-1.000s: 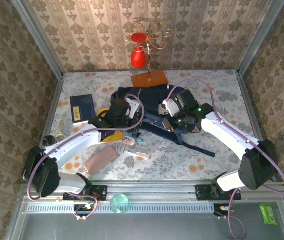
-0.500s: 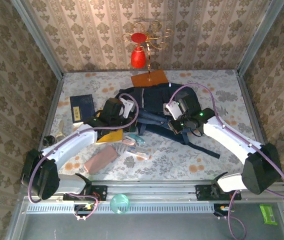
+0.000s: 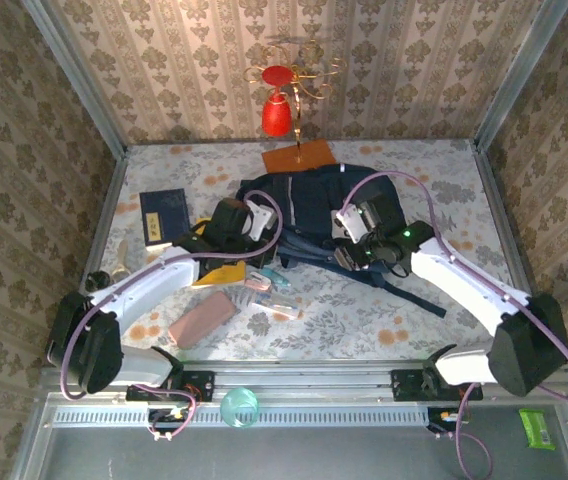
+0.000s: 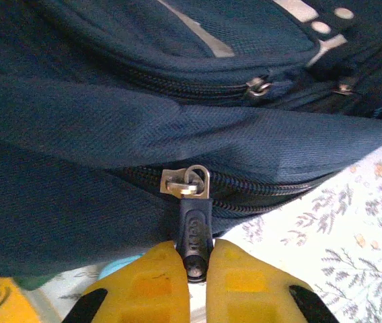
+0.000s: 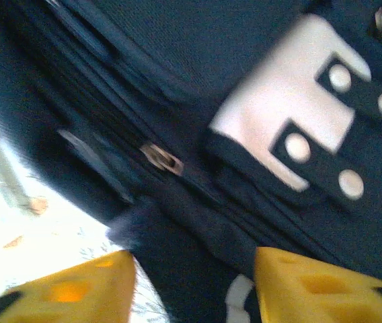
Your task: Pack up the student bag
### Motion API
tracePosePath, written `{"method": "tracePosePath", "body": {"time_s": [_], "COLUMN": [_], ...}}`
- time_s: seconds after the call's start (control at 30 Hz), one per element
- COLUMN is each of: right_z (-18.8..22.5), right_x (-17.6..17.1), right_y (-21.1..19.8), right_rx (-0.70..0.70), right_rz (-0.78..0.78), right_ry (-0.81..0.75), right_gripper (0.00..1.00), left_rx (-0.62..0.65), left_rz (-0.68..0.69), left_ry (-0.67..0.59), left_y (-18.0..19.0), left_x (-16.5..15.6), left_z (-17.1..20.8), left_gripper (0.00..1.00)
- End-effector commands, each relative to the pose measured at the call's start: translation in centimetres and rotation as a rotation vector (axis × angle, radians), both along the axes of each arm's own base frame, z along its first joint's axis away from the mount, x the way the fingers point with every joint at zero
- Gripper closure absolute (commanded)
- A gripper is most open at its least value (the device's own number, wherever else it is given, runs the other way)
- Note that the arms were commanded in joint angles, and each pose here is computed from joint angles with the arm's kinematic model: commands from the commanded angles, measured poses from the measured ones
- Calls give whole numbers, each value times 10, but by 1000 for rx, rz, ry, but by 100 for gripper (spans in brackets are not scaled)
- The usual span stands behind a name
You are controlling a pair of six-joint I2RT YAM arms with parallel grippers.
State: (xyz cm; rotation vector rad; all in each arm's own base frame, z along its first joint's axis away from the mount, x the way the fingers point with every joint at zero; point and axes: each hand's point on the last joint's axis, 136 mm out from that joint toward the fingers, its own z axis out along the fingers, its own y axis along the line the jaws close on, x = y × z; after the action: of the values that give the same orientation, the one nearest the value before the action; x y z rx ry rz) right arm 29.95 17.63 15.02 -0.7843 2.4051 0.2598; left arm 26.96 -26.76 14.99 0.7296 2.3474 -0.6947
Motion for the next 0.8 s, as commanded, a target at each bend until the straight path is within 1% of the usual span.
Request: {"method": "tracePosePath", "body": {"time_s": [0.0,0.1,0.17,0.23,0.33,0.4,0.43,0.47,0.57,0.63,0.7,0.77], "right_z": [43,56,57,50,34,27,15,12,5,0,-6,-11], "right_x": [-12,-14,-12,-9,-2,1,2,2,0,-2,-1,2], "right_y": [37,62,74,82,89,90,91,92,93,94,92,88], "right_rx": [185,303,350,369,365,357,344,341,353,356,343,316], "right_rz": [158,236,260,284,276,274,271,270,275,274,262,245], "right_ry": [-119,-158,-153,-128,-83,-66,-35,-26,-7,5,16,22], "right_gripper": [39,37,37,36,36,37,38,40,46,53,64,73], "left_rx": [-85,-90,-94,-99,-101,-99,-97,-96,-96,-93,-91,-89], "left_rz": [-92,-116,-120,-124,-128,-126,-126,-126,-120,-120,-120,-117], "left_ry": [-14,-8,-5,-5,-3,-7,-8,-10,-13,-16,-18,-18], "left_y": [-29,-38,-40,-42,-43,-41,-41,-41,-39,-39,-38,-37], "left_x": [-11,-17,-19,-21,-23,-23,-24,-24,-24,-24,-24,-24], "left_z": [16,16,16,17,16,16,16,16,17,17,17,16], "left_gripper": [100,100,100,100,100,100,100,100,100,100,100,100]}}
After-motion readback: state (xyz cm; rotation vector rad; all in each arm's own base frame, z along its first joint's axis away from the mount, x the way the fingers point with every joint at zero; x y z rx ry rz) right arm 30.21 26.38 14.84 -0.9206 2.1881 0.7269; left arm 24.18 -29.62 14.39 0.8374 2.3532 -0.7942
